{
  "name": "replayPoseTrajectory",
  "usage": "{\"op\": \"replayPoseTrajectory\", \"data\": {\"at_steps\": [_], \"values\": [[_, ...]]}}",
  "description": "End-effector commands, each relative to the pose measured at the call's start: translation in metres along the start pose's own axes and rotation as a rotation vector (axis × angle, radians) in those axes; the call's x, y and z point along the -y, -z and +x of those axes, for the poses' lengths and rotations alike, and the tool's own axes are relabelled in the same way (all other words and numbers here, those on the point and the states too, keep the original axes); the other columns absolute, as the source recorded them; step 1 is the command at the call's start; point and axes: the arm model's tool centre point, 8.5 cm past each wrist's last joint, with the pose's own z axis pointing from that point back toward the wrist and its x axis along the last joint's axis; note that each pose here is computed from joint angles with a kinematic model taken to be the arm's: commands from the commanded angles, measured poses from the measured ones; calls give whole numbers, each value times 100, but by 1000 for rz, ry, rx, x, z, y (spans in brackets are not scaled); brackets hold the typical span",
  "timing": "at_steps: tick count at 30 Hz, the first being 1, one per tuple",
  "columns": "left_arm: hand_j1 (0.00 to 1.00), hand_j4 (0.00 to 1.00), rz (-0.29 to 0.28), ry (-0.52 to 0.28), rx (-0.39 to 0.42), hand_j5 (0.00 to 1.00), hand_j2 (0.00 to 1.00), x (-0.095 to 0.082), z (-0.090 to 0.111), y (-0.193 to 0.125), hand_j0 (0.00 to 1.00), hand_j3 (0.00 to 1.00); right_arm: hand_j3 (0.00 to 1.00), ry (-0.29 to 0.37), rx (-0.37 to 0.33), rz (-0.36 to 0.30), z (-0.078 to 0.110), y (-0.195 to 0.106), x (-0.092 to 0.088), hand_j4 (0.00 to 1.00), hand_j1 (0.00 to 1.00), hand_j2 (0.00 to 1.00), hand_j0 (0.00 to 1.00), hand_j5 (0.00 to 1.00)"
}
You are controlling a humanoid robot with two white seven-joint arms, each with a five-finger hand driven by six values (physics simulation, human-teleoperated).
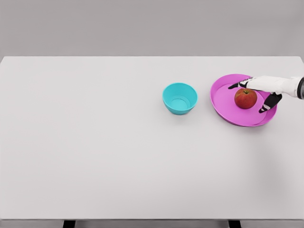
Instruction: Put the apple from the pink plate into the blue bowl with your right arm
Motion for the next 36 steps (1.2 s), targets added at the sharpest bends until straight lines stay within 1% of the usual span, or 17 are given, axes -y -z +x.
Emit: {"op": "replayPoseTrajectory", "data": {"at_steps": [1, 2, 4, 5, 6, 7, 9, 12, 16, 21, 23, 26, 28, 30, 31, 33, 36], "values": [[100, 100, 0, 0, 0, 100, 100, 0, 0, 0, 100, 100, 100, 11, -10, 10, -3, 1, -4, 100, 100, 100, 100, 100], [100, 100, 0, -1, 0, 100, 100, 0, 0, 0, 100, 100, 100, 17, -15, 18, -5, 1, -7, 100, 100, 100, 100, 100], [100, 100, 0, 0, 0, 100, 100, 0, 0, 0, 100, 100, 100, 21, -14, 18, -5, 3, -7, 100, 100, 100, 100, 100], [100, 100, 0, 0, 0, 100, 100, 0, 0, 0, 100, 100, 90, 20, -14, 17, -5, 3, -6, 90, 90, 90, 90, 90], [100, 100, 0, 0, 0, 100, 100, 0, 0, 0, 100, 100, 77, 20, -14, 17, -5, 3, -6, 77, 77, 77, 77, 77], [100, 100, 0, 0, 0, 100, 100, 0, 0, 0, 100, 100, 69, 17, -15, 18, -5, 3, -6, 69, 69, 69, 69, 69], [100, 100, 0, 0, 0, 100, 100, 0, 0, 0, 100, 100, 49, 15, -14, 19, -4, 3, -6, 49, 49, 49, 49, 49], [100, 100, 0, 0, 0, 100, 100, 0, 0, 0, 100, 100, 37, 15, -14, 19, -4, 3, -6, 37, 37, 37, 37, 37], [100, 100, 0, 0, 0, 100, 100, 0, 0, 0, 100, 100, 32, 10, -11, 15, -3, 3, -4, 32, 32, 32, 32, 32], [100, 100, 0, 0, 0, 100, 100, 0, 0, 0, 100, 100, 32, -1, -10, -2, -2, 0, 5, 32, 32, 32, 32, 32], [100, 100, 0, 0, 0, 100, 100, 0, 0, 0, 100, 100, 31, -9, -13, -12, -2, -2, 11, 31, 31, 31, 31, 31], [100, 100, 0, 0, 0, 100, 100, 0, 0, 0, 100, 100, 29, -34, 1, -27, 4, -3, 21, 29, 29, 29, 29, 29], [100, 100, 0, 0, 0, 100, 100, 0, 0, 0, 100, 100, 29, -36, 9, -72, 6, -8, 32, 29, 29, 29, 29, 29], [100, 100, 0, 0, 0, 100, 100, 0, 0, 0, 100, 100, 29, -49, 16, -95, 10, -11, 42, 29, 29, 29, 29, 29], [100, 100, 0, -1, 0, 100, 100, 0, 0, 0, 100, 100, 29, -50, 19, -121, 11, -14, 49, 29, 29, 29, 29, 29], [100, 100, 0, -1, 0, 100, 100, 0, 0, 0, 100, 100, 29, -76, 30, -125, 18, -12, 54, 29, 29, 29, 29, 29], [100, 100, 0, 0, 0, 100, 100, 0, 0, 0, 100, 100, 29, -117, 69, -141, 34, -8, 64, 29, 29, 29, 29, 29]]}}
